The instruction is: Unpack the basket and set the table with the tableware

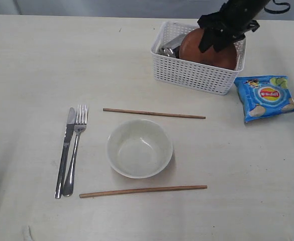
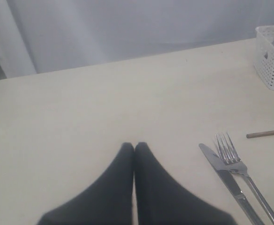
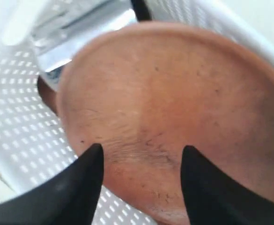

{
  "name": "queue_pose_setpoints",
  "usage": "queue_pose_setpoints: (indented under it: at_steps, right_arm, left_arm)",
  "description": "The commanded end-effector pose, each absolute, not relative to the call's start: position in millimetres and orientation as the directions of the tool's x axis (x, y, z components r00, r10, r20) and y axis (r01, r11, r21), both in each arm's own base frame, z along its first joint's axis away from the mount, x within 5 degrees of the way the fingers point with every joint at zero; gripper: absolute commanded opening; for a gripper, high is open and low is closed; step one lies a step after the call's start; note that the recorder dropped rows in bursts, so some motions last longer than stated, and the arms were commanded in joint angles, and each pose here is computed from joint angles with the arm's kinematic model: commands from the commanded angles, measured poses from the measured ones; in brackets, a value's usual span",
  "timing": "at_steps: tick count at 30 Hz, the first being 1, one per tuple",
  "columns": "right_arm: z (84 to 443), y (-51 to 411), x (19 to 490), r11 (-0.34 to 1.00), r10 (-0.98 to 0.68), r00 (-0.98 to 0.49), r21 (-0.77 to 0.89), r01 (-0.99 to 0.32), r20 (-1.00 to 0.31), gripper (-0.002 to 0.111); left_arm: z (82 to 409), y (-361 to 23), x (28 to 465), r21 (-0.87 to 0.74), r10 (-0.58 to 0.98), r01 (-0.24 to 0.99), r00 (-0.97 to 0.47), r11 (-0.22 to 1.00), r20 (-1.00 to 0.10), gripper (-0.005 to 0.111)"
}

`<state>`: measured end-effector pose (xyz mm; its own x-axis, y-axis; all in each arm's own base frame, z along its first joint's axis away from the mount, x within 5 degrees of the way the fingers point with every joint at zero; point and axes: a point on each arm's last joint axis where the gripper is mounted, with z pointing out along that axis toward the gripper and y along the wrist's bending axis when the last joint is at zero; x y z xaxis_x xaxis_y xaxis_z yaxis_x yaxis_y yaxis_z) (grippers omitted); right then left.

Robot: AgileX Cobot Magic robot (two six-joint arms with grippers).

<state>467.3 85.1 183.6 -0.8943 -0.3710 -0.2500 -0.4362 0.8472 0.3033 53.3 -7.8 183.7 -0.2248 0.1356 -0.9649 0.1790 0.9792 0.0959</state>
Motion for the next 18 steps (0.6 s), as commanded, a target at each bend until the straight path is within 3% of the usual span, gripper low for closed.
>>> queue_pose_setpoints:
  at_steps: [1,4,9,14,18]
  right_arm:
    - [223,86,463,0.740,-0.535,-0.743,0.201,-0.642,-0.402,0.049]
    - [240,90,460,0.672,-0.625,-0.635,0.101,-0.733,-0.453,0.049]
    - [241,71,471,0.892,-0.375,-0.818,0.072,-0.447,-0.436,0.049]
    - [217,64,467,0.857,-0.460,-0.833,0.092,-0.507,-0.309,0.049]
    - [208,61,470,0.868,-0.454,-0.842,0.071,-0.492,-0.293,0.049]
  left_arm:
    - [184,-8,53,0.094,0.132,0.176,-0.220,0.980,-0.966,0.000]
    - [184,-8,53,0.094,0.132,0.176,-0.220,0.980,-0.966,0.000]
    - [184,-8,53,0.094,0.132,0.176,-0.220,0.980,-0.966,0.000]
    - [184,-8,53,0.094,0.132,0.176,-0.220,0.980,-0.966,0.000]
    - [184,-8,53,0.094,0.132,0.176,-0.220,0.980,-0.966,0.000]
